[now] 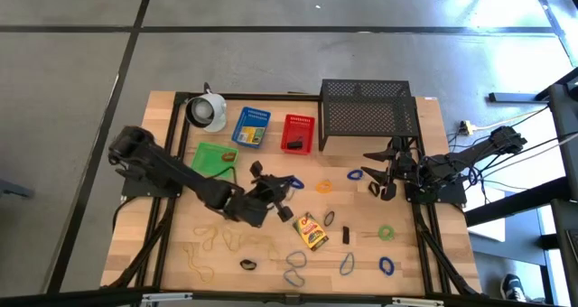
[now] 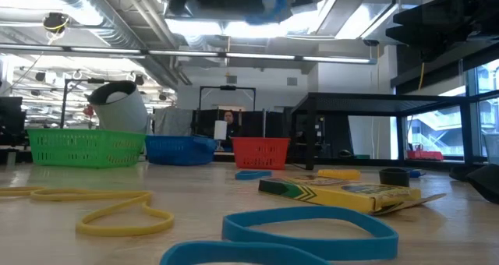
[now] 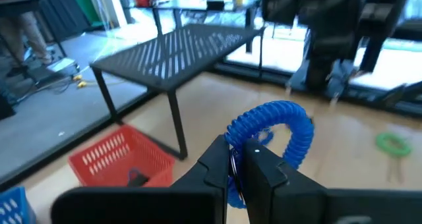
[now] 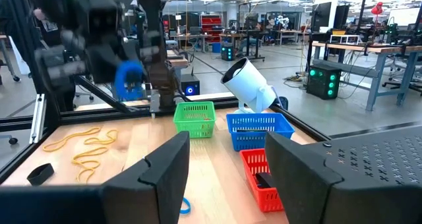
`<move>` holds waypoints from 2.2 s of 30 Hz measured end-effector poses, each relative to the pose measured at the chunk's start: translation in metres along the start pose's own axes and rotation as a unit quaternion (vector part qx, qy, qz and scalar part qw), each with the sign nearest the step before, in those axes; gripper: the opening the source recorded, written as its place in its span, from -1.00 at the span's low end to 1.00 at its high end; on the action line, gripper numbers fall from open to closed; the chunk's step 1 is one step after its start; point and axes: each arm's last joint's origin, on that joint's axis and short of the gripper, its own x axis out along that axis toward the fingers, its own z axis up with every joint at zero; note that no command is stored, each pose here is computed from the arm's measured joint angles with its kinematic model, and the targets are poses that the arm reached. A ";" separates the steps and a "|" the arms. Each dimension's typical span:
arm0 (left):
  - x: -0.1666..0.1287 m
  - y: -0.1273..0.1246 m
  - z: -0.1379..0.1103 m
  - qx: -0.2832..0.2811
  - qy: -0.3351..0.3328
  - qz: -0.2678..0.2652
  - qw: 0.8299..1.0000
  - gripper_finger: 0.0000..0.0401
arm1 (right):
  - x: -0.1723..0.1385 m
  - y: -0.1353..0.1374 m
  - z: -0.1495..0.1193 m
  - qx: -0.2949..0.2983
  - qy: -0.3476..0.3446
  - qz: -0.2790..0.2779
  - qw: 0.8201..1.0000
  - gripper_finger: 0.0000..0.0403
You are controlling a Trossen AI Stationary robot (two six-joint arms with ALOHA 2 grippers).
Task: Pick & Place Office Desk Supplies
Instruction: Put the blue spring keychain into the green bin
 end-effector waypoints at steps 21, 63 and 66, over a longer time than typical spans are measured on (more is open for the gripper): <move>-0.018 0.034 -0.010 0.056 0.094 0.049 0.993 -0.92 | 0.000 0.000 0.000 0.000 0.000 0.000 1.000 0.00; -0.021 0.169 -0.100 -0.034 0.457 0.312 0.832 -0.91 | 0.000 0.000 0.000 0.000 0.000 0.000 1.000 0.00; -0.021 0.170 -0.102 -0.035 0.458 0.313 0.831 -0.91 | 0.000 0.000 0.000 0.000 0.000 0.000 1.000 0.00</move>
